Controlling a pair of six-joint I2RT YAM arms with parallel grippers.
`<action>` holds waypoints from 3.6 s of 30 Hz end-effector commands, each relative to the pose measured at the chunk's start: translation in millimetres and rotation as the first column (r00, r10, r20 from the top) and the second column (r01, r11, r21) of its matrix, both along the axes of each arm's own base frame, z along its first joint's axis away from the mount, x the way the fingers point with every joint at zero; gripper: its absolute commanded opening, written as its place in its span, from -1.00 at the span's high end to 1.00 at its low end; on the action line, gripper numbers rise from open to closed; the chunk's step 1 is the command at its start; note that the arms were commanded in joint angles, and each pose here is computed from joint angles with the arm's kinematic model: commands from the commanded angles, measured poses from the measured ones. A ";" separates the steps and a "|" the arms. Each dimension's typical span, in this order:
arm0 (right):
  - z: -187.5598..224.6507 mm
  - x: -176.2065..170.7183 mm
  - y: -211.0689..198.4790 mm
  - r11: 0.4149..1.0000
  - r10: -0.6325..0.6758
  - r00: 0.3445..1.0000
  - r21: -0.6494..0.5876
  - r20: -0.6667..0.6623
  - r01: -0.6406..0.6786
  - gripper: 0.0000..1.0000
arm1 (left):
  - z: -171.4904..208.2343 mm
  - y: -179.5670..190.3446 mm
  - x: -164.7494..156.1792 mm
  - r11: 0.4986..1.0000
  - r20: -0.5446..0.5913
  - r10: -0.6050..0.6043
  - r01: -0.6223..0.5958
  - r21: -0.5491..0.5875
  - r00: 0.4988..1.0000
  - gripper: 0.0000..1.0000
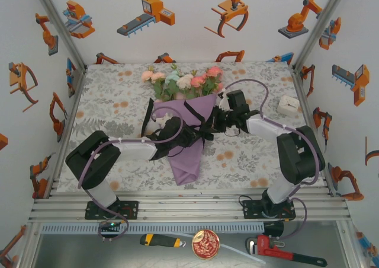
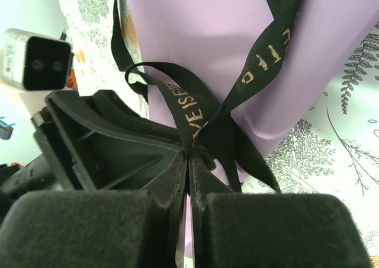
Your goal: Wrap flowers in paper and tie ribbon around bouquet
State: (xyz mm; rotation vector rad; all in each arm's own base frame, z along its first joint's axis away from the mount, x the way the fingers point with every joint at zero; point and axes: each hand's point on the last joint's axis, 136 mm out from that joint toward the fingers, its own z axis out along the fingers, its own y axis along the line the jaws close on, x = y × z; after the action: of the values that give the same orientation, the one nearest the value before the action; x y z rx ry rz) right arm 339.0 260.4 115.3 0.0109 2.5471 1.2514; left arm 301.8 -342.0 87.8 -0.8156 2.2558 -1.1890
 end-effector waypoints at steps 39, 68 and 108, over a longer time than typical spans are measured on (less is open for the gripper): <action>8.2 10.3 -22.7 0.998 -0.069 0.998 -0.003 0.010 0.069 0.89 | -4.7 16.4 -5.3 0.996 0.058 0.059 -0.055 -0.069 0.997 1.00; 81.7 -48.9 -13.5 0.988 0.130 0.846 -0.001 0.517 -0.151 -0.19 | 144.5 29.9 -28.1 0.893 0.397 -0.343 0.164 0.420 0.852 1.00; 117.0 -48.0 22.7 0.977 0.049 0.845 0.151 0.533 -0.151 1.00 | 4.5 223.8 1.9 0.877 -0.133 0.465 -0.434 0.207 0.875 -0.29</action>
State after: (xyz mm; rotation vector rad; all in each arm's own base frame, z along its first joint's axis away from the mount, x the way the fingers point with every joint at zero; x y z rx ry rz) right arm 287.3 284.1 226.6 -0.4030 1.9729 1.3180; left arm 295.3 -107.8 91.9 -1.1955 2.1368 -0.6193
